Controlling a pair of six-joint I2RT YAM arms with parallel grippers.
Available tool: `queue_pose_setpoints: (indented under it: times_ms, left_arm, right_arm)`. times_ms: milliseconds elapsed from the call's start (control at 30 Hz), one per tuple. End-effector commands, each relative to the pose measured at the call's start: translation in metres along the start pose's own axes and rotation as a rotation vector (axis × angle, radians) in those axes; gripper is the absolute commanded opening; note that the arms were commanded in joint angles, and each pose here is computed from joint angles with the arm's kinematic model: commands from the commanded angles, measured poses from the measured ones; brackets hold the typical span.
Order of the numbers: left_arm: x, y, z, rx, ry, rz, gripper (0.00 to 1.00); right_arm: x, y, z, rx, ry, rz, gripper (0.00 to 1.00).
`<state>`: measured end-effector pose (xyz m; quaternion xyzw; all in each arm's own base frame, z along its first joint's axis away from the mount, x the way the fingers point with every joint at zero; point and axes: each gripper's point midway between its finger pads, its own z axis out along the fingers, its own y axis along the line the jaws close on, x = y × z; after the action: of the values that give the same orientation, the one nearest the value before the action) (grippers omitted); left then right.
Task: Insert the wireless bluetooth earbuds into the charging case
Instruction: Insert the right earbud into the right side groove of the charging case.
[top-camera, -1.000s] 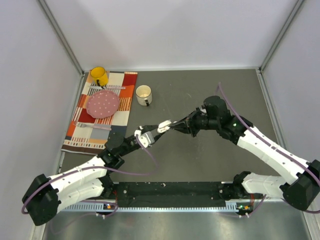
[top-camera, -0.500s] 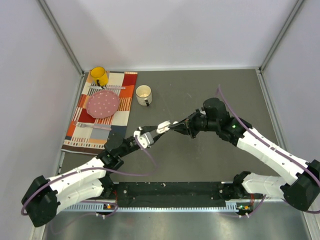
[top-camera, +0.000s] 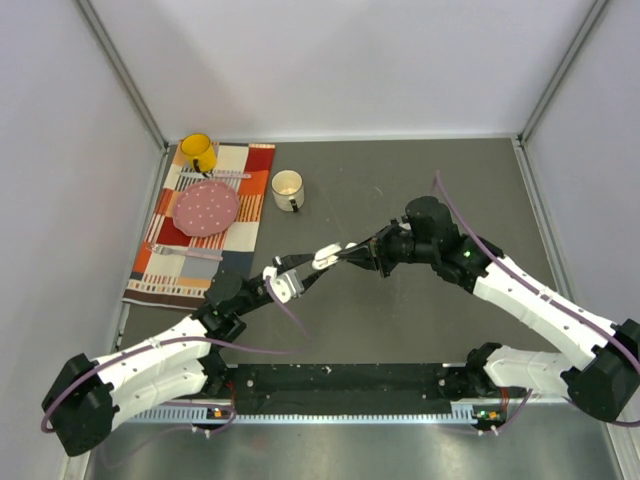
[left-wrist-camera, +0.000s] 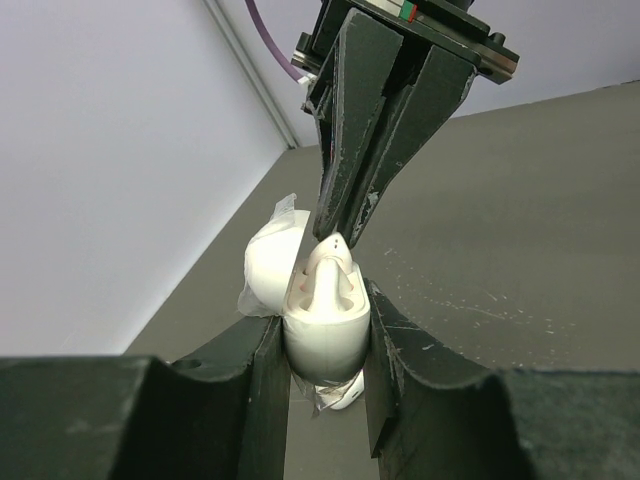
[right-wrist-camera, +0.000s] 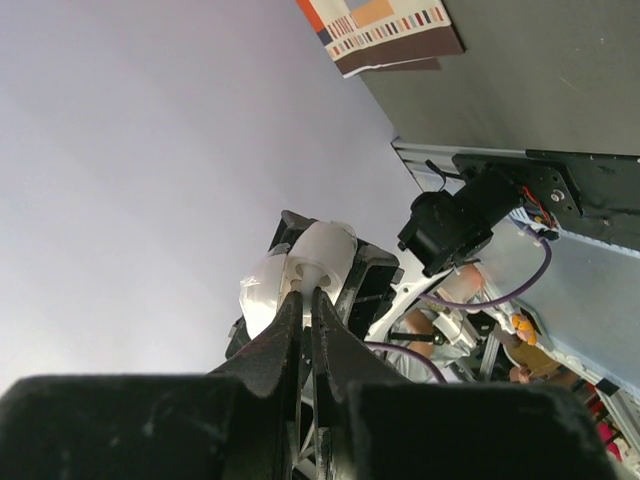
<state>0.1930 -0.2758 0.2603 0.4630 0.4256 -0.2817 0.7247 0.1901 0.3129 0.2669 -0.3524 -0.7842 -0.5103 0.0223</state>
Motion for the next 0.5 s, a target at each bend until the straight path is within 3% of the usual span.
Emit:
queue_pose_setpoints:
  times_ms: [0,133,300,467]
  left_arm:
    - [-0.0628,0.0069,0.0026,0.004,-0.221,0.104,0.00]
    - [-0.0644,0.0084,0.0039,-0.001,-0.224,0.106,0.00]
    - [-0.0664,0.0094,0.0054,-0.003,-0.228,0.101,0.00]
    - [-0.0669,0.0083,0.0055,0.000,-0.230,0.083,0.00]
  right_arm:
    - [-0.0009,-0.0075,0.0041,0.023,-0.018,-0.007,0.00]
    - [0.0014,-0.0087,0.0070,0.035,0.001,-0.030,0.00]
    - [0.0011,-0.0104,0.0098,0.046,0.007,-0.037,0.10]
    - [-0.0020,-0.0051,0.0092,0.027,-0.019,-0.046,0.13]
